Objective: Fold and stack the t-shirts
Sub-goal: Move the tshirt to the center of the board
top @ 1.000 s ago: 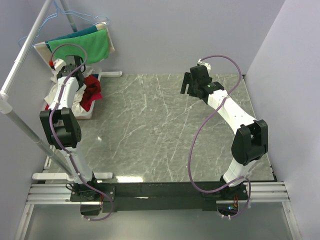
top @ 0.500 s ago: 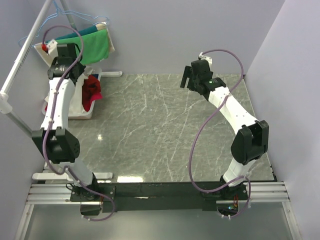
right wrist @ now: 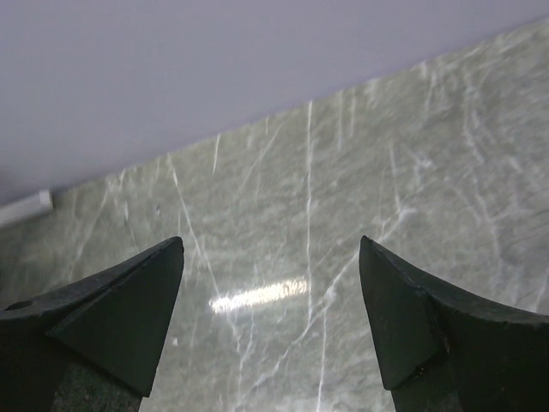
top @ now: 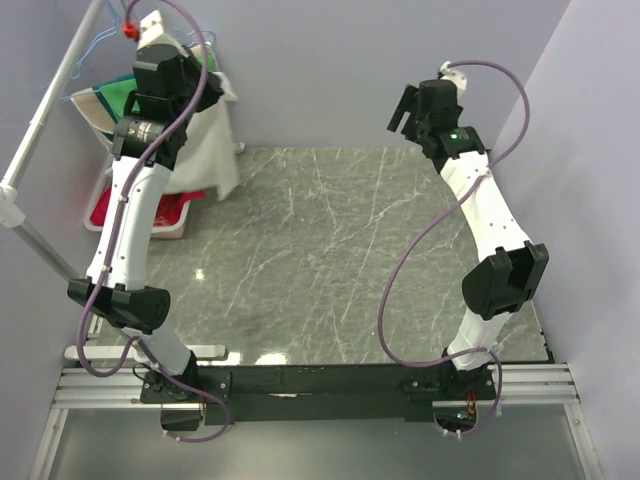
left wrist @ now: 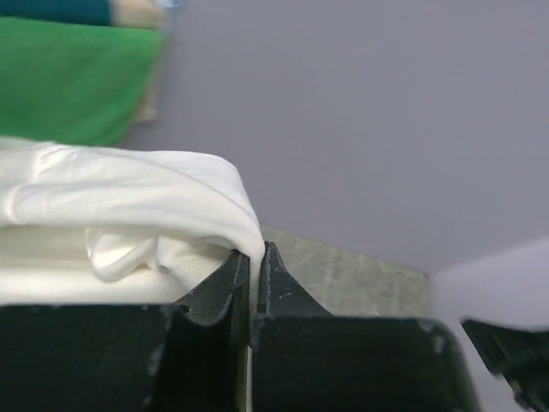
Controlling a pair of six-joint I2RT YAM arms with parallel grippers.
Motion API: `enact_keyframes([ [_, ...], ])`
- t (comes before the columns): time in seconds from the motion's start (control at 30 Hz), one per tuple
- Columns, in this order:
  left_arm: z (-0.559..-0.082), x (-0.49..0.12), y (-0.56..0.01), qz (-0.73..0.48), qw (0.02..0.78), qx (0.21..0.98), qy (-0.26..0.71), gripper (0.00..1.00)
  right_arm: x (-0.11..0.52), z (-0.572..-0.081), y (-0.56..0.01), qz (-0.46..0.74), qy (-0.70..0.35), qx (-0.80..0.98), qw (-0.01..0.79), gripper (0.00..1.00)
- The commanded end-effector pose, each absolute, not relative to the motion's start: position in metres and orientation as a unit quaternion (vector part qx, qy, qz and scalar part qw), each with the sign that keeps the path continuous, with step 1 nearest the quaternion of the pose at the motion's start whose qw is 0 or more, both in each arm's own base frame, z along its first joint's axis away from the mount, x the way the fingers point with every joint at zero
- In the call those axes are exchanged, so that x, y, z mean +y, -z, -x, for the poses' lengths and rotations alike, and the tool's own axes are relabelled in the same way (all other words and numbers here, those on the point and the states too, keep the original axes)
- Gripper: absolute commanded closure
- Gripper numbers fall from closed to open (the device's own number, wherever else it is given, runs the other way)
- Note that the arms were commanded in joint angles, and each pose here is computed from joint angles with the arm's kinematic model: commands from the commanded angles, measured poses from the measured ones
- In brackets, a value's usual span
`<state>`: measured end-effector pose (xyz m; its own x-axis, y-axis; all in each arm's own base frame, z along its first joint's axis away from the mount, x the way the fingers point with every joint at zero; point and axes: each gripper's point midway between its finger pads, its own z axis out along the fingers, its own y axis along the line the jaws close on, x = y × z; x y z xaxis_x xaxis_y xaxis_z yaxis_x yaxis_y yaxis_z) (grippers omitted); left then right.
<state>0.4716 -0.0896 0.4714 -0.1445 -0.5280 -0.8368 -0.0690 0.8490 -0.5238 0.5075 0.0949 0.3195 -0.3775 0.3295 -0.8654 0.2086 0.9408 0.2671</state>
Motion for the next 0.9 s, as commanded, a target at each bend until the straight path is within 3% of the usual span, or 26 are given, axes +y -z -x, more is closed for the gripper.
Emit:
enact_keyframes([
  [0.0,-0.442,-0.159,-0.543,0.078,0.678,0.672,0.286,0.99,0.074,-0.511,-0.344,-0.190,-0.058,0.808,0.555,0.11],
  [0.4,-0.373,-0.288,-0.608,-0.107,0.695,0.579,0.412,0.99,0.042,-0.504,-0.340,-0.229,-0.059,0.799,0.554,0.11],
  [0.63,-0.335,-0.345,-0.609,-0.174,0.654,0.549,0.491,0.99,0.039,-0.505,-0.329,-0.232,-0.061,0.803,0.546,0.11],
  [0.77,-0.333,-0.358,-0.600,-0.176,0.648,0.558,0.488,0.99,0.041,-0.508,-0.320,-0.232,-0.070,0.809,0.536,0.12],
  [0.87,-0.354,-0.350,-0.569,-0.142,0.646,0.605,0.442,0.99,0.044,-0.507,-0.310,-0.231,-0.074,0.816,0.525,0.12],
])
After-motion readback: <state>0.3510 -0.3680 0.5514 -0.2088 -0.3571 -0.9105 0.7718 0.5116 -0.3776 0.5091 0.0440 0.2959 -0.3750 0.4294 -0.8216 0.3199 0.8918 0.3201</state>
